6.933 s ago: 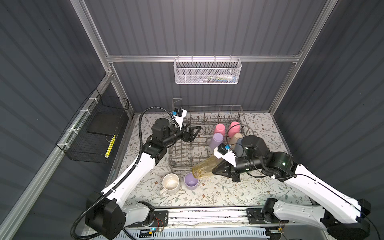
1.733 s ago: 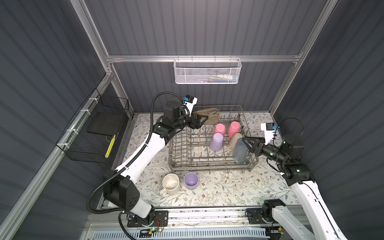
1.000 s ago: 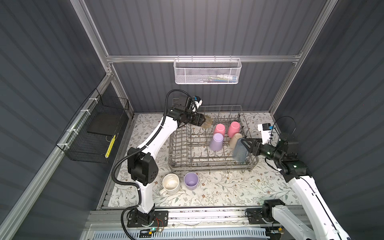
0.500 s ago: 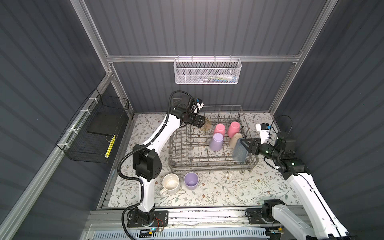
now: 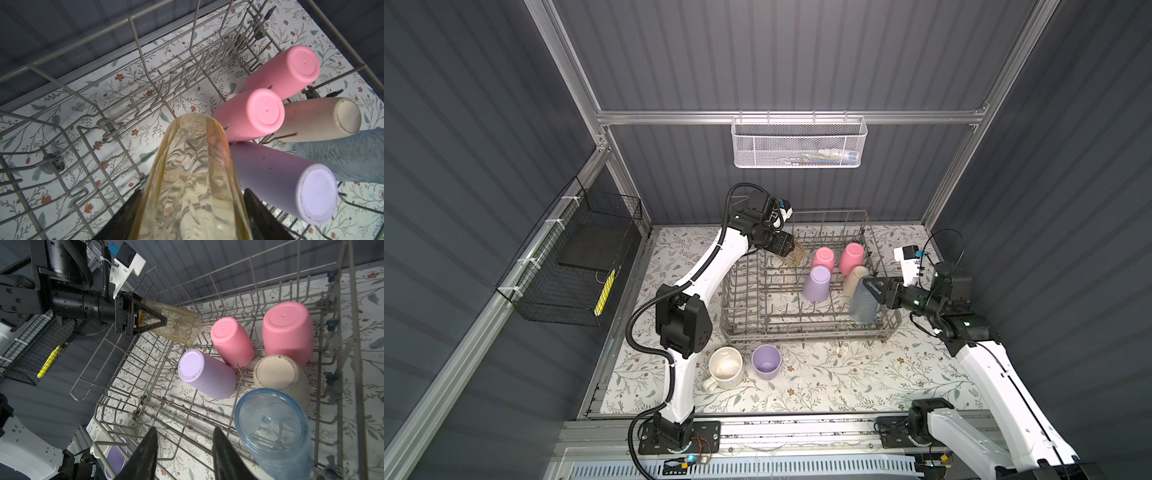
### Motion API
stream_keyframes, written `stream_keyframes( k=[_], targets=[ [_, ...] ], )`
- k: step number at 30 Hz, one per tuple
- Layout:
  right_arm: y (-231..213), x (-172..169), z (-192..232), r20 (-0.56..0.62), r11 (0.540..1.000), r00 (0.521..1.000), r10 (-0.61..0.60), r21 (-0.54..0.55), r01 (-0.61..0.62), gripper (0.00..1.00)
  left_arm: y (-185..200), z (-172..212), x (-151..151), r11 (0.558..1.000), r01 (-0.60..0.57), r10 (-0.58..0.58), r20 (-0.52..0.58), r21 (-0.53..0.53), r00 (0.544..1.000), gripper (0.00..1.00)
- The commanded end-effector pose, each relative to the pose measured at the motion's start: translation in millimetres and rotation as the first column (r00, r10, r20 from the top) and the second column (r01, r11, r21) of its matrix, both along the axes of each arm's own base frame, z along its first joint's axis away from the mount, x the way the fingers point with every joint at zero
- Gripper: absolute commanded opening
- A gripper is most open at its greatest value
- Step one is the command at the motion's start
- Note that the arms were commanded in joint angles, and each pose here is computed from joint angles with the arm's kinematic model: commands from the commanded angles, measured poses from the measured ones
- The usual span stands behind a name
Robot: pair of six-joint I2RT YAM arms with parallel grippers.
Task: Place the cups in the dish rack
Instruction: 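Turn the yellow cup mouth-down with the left gripper beside the pink cups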
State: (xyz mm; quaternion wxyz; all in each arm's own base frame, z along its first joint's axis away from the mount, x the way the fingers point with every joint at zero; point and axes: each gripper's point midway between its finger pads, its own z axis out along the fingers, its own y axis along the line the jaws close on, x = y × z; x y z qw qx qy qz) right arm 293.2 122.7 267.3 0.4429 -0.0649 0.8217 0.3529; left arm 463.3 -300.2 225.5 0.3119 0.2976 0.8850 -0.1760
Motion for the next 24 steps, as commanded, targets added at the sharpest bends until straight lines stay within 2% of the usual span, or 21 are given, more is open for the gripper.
stream_keyframes(
  k=[1, 24],
  targets=[
    [0.3, 3.6, 10.9, 0.038, 1.000, 0.999, 0.005, 0.000, -0.005, 0.44, -10.1, -6.9, 2.1, 0.999, 0.026, -0.026, 0.003, 0.022, 1.000, 0.00],
    [0.2, 9.1, 1.6, 0.010, 1.000, 1.000, 0.006, -0.003, -0.006, 0.45, -21.9, -50.8, 17.4, 0.989, 0.010, -0.010, 0.000, 0.151, 1.000, 0.00]
  ],
)
